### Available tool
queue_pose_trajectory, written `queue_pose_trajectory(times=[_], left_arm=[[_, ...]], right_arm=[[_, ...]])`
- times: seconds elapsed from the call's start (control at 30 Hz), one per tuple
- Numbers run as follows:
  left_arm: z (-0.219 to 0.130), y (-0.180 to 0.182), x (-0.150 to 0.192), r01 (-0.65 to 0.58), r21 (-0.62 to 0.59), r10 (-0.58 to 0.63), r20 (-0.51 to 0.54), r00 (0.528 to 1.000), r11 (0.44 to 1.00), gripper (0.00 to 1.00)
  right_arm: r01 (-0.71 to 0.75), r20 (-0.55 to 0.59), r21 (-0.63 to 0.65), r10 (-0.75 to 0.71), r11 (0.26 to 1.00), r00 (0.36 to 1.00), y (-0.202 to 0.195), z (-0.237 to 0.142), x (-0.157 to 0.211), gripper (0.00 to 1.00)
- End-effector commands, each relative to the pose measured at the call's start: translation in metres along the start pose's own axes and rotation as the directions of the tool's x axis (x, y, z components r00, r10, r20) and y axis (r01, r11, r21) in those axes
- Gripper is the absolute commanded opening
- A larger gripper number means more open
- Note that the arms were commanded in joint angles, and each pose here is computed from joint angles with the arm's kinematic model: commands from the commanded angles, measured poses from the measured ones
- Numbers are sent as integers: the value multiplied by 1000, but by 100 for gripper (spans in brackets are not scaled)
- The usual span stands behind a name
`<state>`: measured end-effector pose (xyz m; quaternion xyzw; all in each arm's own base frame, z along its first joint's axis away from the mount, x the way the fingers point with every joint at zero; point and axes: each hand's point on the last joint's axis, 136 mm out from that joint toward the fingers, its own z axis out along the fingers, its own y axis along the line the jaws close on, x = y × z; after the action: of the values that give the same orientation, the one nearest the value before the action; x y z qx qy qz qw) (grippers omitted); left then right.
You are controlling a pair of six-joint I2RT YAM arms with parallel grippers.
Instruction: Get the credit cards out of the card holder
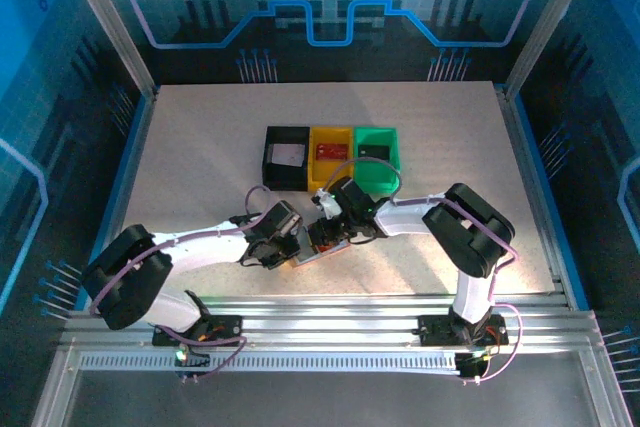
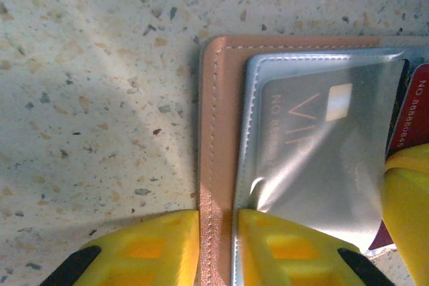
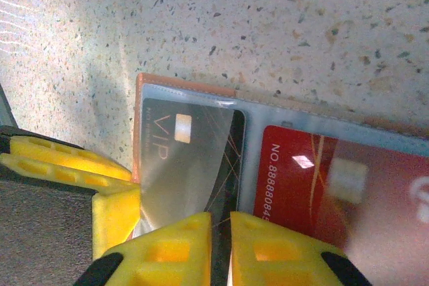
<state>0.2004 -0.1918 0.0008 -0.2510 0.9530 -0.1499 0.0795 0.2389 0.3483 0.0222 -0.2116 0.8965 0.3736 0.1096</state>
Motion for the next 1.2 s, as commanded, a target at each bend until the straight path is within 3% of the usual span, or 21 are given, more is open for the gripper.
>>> queue_pose_trajectory(times=[0.0,1.17], left_arm=[[53,25,23,-14,-31,12,-88,996,999,22],[53,24,22,-19,-33,16,-91,996,999,22]], right_arm=[[-9,-133,-111,-6,994,991,14,16,40,12],[55,-126,-316,-99,947,987,71,-6,40,14]])
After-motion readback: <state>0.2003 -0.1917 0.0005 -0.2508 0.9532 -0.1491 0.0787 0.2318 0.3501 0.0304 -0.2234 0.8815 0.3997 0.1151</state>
